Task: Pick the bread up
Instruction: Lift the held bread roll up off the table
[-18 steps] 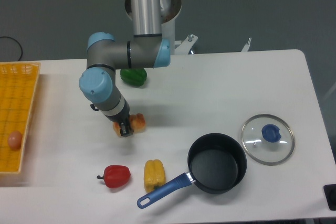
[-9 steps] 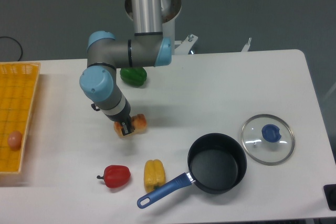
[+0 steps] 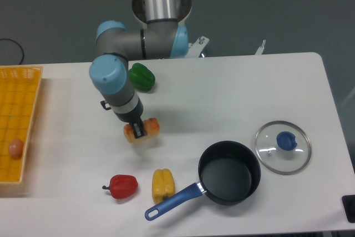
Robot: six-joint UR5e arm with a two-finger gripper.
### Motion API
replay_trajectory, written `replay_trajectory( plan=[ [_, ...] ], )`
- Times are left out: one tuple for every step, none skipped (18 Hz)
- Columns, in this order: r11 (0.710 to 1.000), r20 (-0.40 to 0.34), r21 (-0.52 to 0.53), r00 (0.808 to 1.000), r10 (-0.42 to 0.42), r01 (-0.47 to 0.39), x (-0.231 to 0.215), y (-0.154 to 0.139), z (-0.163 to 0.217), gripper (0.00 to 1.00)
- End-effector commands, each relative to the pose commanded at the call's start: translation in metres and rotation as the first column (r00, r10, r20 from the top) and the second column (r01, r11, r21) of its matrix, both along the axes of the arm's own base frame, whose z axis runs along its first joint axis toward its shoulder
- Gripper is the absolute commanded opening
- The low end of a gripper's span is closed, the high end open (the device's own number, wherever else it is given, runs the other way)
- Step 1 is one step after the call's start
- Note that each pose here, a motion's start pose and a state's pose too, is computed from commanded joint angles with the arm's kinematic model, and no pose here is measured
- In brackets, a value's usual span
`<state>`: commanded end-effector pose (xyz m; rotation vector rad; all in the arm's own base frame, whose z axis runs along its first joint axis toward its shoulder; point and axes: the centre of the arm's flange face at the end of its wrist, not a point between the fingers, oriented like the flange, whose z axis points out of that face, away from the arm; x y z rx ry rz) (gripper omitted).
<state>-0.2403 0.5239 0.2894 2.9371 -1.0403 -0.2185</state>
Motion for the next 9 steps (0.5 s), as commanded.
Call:
replay_trajectory(
  plan=[
    [1.0,-0.007,0.011,1.0,0.005,-0.004,-0.005,-0.003,0.009,0.44],
    [1.0,-0.013,0.02,1.0,0.018,-0.018,-0.014,-0.008,0.017,0.44],
    [0.999,-0.005,0.02,1.0,0.027,-0.026,-0.022,-0.013,0.024,0.44],
    [0.999,0.012,0.015,0.999,0.03,-0.03,-0.032,-0.018,0.032,0.44],
    [1.0,0.025,0.011,0.999,0.026,-0.026,-0.045,-0.025,0.041,0.44],
    [1.0,0.033,0.011,0.999,0.022,-0.023,-0.056,-0.032,0.049,0.44],
    [1.0,0.035,0.014,0.999,0.028,-0.028,-0.068,-0.038,0.057,0.44],
    [0.999,0.037,0.015,0.999,0.038,-0.039,-0.08,-0.044,0.062,0.44],
    [0.999,0.037,0.014,0.998,0.043,-0.043,-0.09,-0.049,0.066,0.44]
  ],
)
